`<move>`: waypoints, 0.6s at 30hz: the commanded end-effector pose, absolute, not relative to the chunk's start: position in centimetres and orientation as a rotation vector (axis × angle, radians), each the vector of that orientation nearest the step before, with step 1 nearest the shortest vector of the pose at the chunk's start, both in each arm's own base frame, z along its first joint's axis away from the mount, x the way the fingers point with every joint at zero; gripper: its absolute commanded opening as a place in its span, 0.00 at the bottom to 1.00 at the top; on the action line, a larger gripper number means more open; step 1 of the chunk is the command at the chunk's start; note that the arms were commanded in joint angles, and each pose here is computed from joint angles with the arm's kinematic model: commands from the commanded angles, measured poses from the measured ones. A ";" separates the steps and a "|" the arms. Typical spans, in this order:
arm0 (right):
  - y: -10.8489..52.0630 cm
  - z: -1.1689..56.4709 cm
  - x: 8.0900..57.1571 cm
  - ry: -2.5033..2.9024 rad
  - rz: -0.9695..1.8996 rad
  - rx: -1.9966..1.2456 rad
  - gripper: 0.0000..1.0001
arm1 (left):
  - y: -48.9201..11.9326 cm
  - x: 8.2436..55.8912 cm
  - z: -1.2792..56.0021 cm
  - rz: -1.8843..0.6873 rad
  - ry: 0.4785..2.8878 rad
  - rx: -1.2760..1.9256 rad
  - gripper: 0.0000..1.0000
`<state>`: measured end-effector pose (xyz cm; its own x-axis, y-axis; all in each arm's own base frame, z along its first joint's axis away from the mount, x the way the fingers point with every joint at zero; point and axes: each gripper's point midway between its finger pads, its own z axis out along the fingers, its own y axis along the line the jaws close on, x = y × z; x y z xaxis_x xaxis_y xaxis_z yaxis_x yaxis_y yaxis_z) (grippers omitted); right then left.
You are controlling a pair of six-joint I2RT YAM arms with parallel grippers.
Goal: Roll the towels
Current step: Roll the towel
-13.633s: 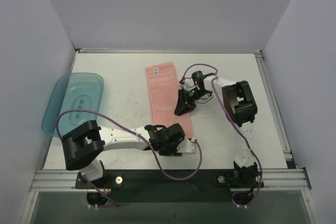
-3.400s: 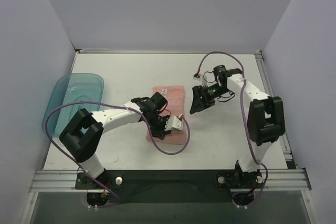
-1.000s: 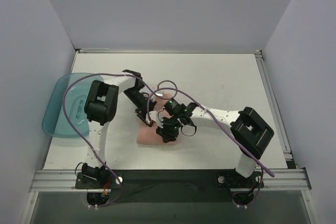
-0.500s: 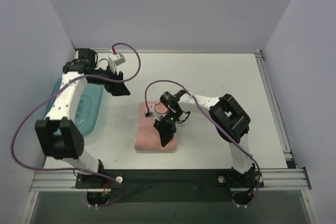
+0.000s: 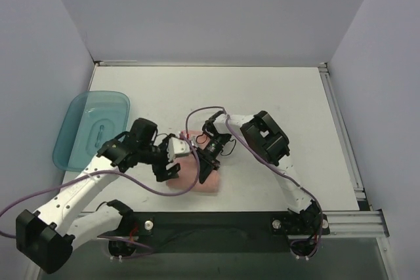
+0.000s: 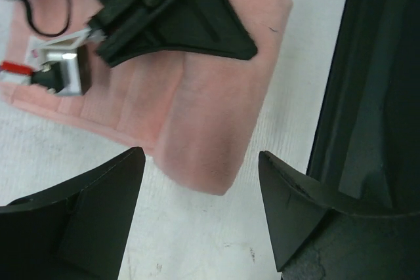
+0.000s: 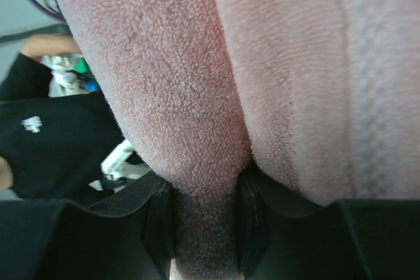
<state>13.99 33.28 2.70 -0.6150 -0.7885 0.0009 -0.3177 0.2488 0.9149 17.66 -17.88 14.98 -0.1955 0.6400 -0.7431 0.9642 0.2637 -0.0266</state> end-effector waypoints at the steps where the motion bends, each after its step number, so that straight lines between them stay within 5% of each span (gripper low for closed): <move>1: 30.9 -0.4 12.8 -2.056 -1.124 0.949 0.05 | -18.9 18.5 13.8 -0.453 1.817 1.574 0.81; 6: 30.3 -1.6 13.0 -2.054 -1.085 0.909 0.07 | -19.6 20.7 12.7 -0.318 1.814 1.598 0.83; 18: 30.1 -1.8 14.4 -2.072 -1.118 0.866 0.14 | -25.0 16.3 7.7 -0.437 1.715 1.914 0.84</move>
